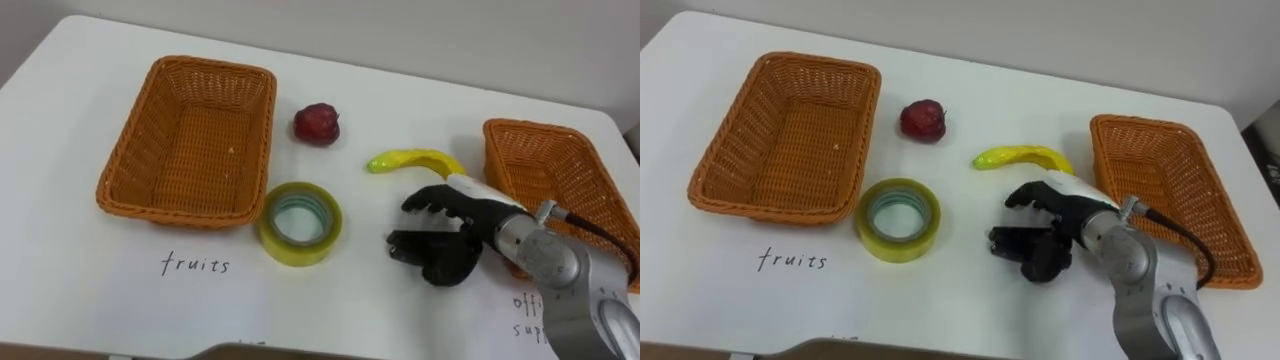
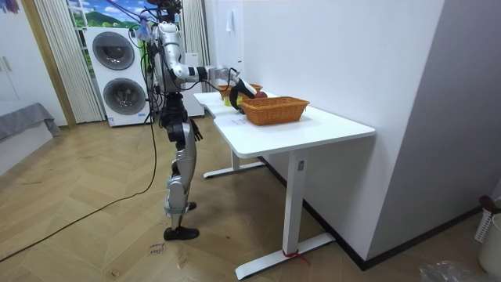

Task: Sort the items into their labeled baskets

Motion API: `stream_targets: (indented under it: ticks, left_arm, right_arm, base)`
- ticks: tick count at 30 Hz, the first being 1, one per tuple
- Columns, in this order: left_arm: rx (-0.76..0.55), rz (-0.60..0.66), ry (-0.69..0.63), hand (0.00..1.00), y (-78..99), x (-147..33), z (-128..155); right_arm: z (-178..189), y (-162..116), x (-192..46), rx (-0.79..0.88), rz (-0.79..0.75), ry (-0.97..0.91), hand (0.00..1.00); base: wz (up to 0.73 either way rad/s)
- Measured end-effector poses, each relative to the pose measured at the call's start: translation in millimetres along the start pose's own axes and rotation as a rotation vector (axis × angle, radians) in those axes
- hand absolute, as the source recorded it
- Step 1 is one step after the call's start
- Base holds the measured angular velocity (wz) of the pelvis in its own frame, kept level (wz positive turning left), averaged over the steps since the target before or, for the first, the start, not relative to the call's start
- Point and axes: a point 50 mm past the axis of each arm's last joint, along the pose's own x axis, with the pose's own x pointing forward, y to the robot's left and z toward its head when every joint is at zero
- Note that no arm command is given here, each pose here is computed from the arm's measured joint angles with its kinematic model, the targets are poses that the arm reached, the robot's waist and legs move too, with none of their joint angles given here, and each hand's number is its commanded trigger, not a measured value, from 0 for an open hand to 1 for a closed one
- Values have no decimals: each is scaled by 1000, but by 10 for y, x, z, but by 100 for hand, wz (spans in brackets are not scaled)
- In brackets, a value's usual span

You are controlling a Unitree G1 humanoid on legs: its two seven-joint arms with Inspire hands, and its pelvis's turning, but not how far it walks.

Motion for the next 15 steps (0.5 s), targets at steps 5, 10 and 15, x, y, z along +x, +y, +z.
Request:
stream_targets:
  ticks: [5,10,15]
  left_arm:
    - [-1,-1,1,0,2,0,-3]
    - [-1,-1,-2,0,6,3,9]
    - [-1,-7,-3,0,9,4,10]
  right_arm:
    - [-13,15,12,27,2,-10,100]
    - [2,35,15,70,20,-43,100]
    - [3,36,15,73,21,-46,100]
  base:
    - [0]
    - [0]
    - [0]
